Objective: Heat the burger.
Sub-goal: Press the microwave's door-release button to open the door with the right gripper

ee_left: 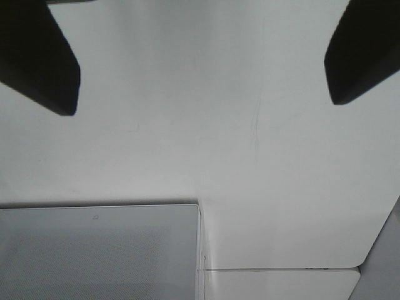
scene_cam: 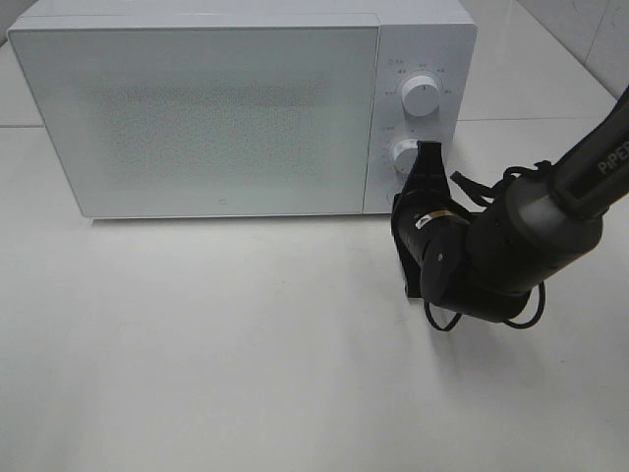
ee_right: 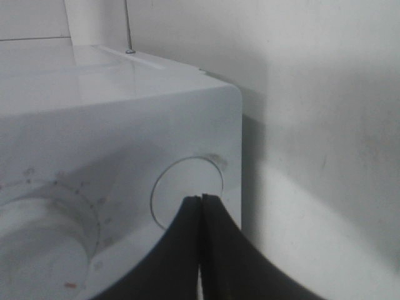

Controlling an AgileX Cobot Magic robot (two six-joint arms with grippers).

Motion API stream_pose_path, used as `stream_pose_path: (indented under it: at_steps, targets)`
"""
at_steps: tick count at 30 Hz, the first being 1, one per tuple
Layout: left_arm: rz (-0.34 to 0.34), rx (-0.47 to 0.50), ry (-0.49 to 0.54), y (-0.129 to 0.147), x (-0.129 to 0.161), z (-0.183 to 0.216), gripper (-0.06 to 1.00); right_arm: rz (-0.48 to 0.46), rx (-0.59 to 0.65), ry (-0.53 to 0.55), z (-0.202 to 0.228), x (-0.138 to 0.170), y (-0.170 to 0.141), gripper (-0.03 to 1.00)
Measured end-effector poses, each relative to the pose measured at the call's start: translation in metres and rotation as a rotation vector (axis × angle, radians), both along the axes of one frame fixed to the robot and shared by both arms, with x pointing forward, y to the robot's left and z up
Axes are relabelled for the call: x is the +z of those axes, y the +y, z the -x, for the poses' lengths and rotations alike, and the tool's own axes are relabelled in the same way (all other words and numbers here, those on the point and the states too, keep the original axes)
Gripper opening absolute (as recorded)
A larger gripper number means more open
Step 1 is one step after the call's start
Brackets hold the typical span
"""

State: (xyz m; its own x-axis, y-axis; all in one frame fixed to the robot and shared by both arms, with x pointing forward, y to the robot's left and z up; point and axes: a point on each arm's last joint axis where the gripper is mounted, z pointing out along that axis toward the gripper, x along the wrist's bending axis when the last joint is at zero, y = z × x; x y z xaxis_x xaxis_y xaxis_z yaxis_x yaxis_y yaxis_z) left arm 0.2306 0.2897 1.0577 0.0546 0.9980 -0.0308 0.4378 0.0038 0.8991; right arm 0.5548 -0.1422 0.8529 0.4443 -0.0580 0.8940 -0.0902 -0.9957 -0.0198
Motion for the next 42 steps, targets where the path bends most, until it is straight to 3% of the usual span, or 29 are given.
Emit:
stream_pose_path:
  at_steps: [32,42]
  targets:
    - [0.000,0.000,0.000,0.000,0.000,0.000,0.99,-0.037,-0.051,-0.005,-0.024,-0.008,0.004,0.00]
    - [0.000,0.000,0.000,0.000,0.000,0.000,0.99,-0.024,-0.090,-0.079,-0.029,-0.009,0.009,0.00]
